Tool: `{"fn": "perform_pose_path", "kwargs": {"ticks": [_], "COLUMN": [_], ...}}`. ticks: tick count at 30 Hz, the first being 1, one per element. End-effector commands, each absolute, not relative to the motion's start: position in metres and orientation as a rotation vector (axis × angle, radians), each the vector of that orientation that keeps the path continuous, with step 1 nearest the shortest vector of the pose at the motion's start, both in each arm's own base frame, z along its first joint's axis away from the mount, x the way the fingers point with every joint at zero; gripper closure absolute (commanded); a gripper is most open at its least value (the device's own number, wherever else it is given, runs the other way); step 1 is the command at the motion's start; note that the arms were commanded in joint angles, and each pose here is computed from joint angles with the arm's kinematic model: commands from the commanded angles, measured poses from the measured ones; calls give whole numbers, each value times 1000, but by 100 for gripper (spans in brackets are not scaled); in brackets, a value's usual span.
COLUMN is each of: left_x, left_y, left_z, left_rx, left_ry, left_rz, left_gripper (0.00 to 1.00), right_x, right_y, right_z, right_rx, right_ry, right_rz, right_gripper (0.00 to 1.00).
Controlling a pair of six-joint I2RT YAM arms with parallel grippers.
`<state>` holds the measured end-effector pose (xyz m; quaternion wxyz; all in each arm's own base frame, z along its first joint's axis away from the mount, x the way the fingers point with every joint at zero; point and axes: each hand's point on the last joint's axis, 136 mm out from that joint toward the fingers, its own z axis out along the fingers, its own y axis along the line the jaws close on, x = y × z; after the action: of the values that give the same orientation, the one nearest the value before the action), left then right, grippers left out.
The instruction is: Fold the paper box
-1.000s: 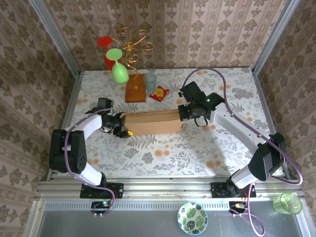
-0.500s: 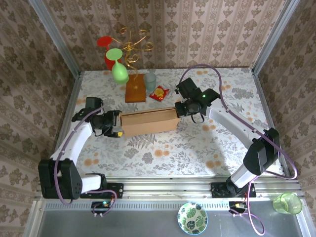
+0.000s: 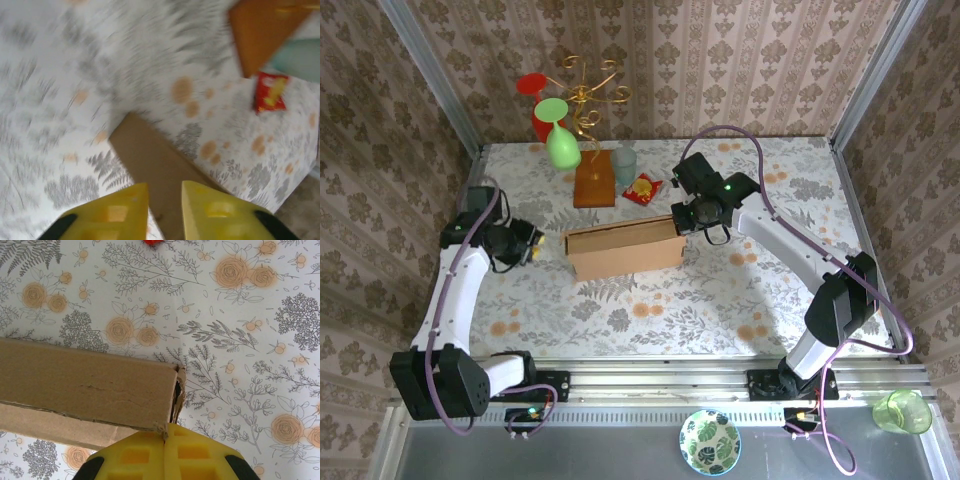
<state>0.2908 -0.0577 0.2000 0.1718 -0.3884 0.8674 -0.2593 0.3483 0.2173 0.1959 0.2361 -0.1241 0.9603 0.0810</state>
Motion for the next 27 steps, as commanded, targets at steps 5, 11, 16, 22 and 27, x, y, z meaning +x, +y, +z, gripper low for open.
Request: {"fn": "perform_pose_path", "kwargs": {"ticks": [5,11,16,22,27], "left_x": [278,277,280,278,290], "left_y": [-71,-85,-94,-93,-101], "left_z": [216,218,225,211,214], "left_rx": [-291,44,211,293,288], "left_ry": [2604,2605,2553,2604,2579], "left_rz": [-585,-475,-457,-380,-415], "left_gripper": [88,71,59,55,56], "right_x": [341,342,342,341,341], "right_y": [216,216,216,216,216], "right_z": [187,188,187,186,186], "right_rx": [-378,-376,-380,-379,-377], "right_ry": [2704,2713,2719,2725,2726], "right_rz": [227,236,238,241,241], "right_gripper": [100,100,100,100,100]}}
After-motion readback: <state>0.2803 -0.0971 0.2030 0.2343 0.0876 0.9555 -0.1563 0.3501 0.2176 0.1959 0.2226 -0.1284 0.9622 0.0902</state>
